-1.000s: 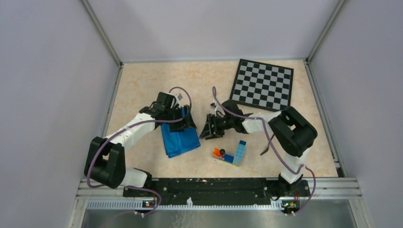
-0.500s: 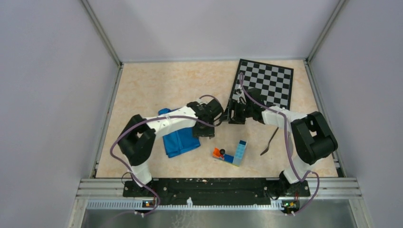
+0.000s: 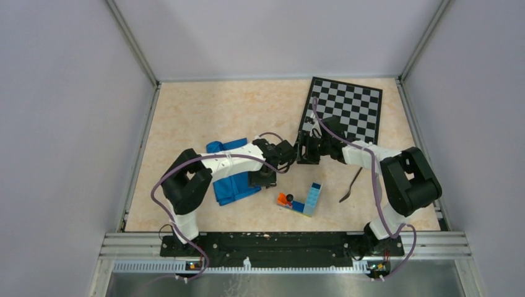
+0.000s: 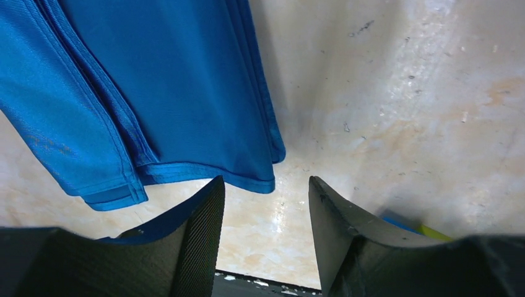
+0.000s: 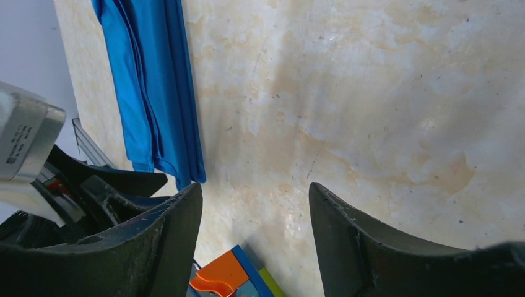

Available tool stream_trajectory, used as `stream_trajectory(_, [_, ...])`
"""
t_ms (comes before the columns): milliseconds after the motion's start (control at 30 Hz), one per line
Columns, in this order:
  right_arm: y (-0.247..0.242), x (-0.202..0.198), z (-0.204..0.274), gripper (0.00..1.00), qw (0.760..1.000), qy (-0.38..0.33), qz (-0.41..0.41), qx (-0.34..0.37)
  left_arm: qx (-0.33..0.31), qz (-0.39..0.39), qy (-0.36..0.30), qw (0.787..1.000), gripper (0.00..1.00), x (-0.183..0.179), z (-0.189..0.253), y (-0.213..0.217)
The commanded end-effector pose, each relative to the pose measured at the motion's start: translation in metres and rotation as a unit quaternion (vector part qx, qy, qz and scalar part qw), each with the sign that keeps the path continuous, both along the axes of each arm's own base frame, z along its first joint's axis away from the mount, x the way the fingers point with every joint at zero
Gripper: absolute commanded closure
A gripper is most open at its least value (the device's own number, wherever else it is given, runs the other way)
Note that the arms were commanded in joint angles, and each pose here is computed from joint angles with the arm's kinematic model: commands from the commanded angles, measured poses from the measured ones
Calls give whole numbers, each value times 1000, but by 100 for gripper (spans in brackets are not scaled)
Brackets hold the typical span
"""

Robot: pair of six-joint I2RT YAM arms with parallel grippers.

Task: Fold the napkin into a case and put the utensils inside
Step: Pick up the 2/3-rectangle-folded napkin at the center of the board.

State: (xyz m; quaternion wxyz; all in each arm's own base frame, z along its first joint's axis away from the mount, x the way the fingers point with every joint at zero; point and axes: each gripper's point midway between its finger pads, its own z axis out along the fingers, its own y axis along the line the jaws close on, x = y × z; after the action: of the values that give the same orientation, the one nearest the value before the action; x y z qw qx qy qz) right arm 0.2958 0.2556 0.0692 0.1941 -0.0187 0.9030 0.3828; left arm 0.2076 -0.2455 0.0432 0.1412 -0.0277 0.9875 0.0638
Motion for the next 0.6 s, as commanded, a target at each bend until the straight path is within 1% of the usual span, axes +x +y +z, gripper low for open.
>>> stream_trajectory(0, [5,2,21,37,999,-32,9,21,13,2,-8,1000,44,3,-8,3])
stream_trajectory(167, [6,5,20,37,999,-40,7,22,20,0,-4,1000,51,6,-19,2])
stream_trajectory(333, [7,5,18,37,999,-37,9,25,21,-1,7,1000,54,3,-30,5])
stream_trajectory(400, [8,5,19,37,999,-38,10,28,25,-1,10,1000,59,2,-35,8])
stream_trajectory(567, [12,4,21,35,998,-41,20,38,43,-3,9,999,78,3,-42,19])
